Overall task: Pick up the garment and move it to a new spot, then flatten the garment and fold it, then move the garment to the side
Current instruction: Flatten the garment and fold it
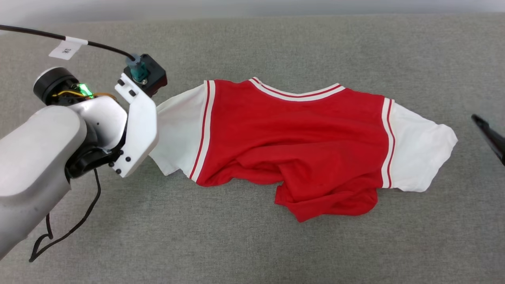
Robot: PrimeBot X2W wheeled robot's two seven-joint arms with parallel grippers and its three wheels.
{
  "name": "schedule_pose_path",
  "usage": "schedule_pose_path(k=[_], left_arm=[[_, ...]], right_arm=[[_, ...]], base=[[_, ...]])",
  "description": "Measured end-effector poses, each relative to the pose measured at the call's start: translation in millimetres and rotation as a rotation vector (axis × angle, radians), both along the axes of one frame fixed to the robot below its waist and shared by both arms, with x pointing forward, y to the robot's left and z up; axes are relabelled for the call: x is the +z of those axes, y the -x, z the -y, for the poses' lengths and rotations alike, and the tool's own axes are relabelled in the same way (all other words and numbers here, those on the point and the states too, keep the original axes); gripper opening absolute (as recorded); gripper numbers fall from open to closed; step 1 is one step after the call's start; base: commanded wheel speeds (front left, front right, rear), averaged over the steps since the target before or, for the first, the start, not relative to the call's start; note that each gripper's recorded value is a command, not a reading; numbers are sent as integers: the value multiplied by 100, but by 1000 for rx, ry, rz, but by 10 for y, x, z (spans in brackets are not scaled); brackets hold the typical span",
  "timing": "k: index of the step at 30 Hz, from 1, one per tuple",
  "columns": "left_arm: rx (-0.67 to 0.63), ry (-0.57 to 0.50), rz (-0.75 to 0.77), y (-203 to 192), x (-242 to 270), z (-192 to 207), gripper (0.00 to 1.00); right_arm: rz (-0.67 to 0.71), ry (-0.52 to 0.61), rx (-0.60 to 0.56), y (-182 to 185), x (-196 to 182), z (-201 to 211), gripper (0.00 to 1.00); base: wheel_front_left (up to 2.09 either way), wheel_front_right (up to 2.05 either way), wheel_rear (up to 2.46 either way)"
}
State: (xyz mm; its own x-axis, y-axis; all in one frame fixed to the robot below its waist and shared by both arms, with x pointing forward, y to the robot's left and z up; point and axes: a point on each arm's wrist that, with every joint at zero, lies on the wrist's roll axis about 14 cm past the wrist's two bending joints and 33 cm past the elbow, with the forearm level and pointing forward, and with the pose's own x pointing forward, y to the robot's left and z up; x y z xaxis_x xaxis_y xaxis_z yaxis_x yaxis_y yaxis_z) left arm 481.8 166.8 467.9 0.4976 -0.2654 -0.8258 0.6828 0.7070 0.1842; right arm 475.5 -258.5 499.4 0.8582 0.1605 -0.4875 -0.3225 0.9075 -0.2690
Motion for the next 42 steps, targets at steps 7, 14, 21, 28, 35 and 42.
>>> schedule_pose_path(k=[7,14,21,28,35,42], left_arm=[[-24,7,-1,-45,-102,52,0],[-22,9,-9,-146,-226,18,0],[-18,18,-21,-252,-369,6,0],[-10,21,-33,-278,-467,-24,0],[16,40,16,-263,-359,-75,0],[11,96,154,-216,78,-19,0]], right_arm=[[-449,86,29,189,-502,-10,100],[-682,121,14,163,-826,-19,100],[-809,114,19,141,-1199,-127,100],[-840,103,46,182,-1363,-195,0],[-693,53,84,116,-1153,-347,0],[-410,-29,113,-51,-410,-445,0]], base=[[0,0,0],[0,0,0],[0,0,0],[0,0,0],[0,0,0],[0,0,0]])
